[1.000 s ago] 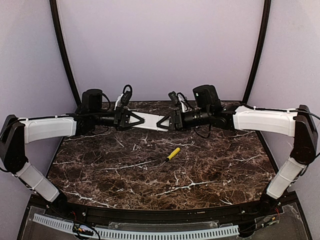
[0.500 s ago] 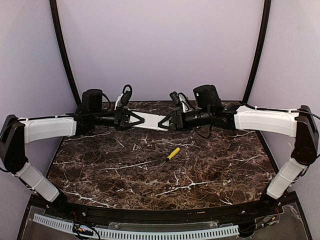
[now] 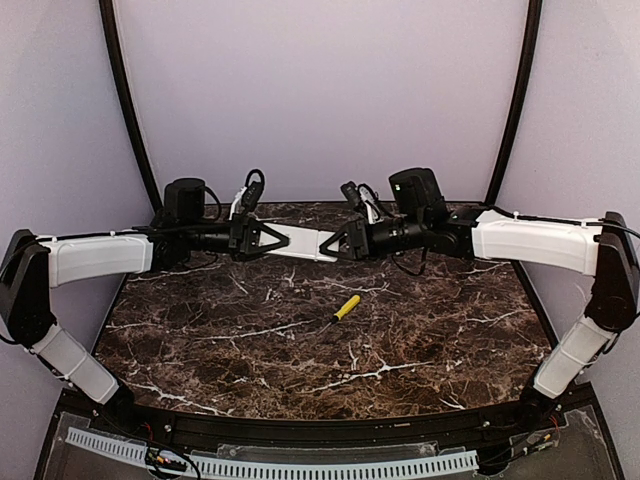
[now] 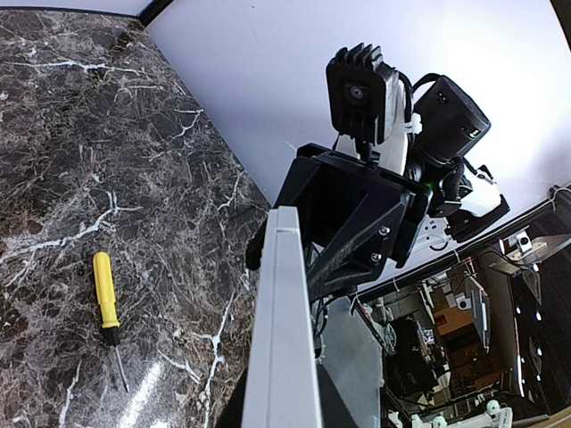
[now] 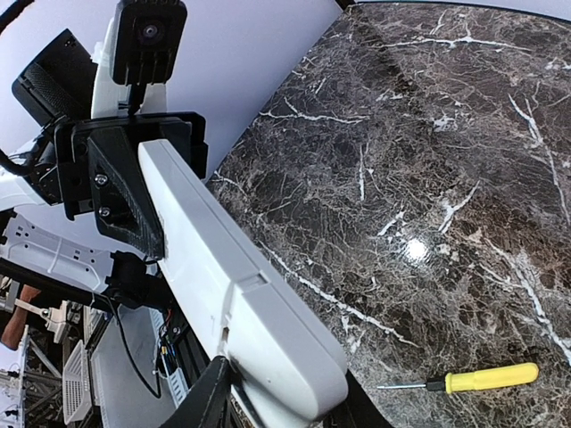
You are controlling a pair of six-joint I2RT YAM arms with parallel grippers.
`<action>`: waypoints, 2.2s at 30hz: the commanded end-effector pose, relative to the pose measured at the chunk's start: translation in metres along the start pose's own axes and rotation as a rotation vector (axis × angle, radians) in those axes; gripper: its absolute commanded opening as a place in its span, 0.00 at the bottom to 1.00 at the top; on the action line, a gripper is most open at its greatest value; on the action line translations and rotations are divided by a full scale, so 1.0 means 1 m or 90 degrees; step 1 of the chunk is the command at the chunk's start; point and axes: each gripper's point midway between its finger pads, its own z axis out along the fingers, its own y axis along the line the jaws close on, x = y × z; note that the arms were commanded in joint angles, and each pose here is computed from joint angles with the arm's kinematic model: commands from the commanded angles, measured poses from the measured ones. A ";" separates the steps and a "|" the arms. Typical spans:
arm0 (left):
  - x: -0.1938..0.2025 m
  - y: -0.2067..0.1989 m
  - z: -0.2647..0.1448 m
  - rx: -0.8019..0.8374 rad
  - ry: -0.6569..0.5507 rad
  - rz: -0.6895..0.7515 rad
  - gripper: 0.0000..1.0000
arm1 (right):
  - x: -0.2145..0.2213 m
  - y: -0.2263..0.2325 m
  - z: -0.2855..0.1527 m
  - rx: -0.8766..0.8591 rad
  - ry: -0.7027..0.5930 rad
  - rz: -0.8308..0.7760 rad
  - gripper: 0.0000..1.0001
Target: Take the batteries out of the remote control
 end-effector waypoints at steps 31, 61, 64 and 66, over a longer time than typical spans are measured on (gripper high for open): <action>-0.006 -0.003 -0.002 -0.028 0.000 0.028 0.00 | -0.005 -0.008 0.004 0.058 0.009 0.009 0.53; -0.004 0.012 -0.007 -0.117 0.001 0.053 0.00 | -0.004 -0.008 0.017 0.109 0.035 -0.001 0.13; -0.004 0.008 -0.006 -0.106 0.001 0.053 0.00 | -0.003 -0.009 0.016 0.109 0.036 -0.003 0.07; -0.004 0.007 -0.005 -0.097 0.002 0.052 0.00 | -0.001 -0.009 0.016 0.110 0.038 -0.005 0.04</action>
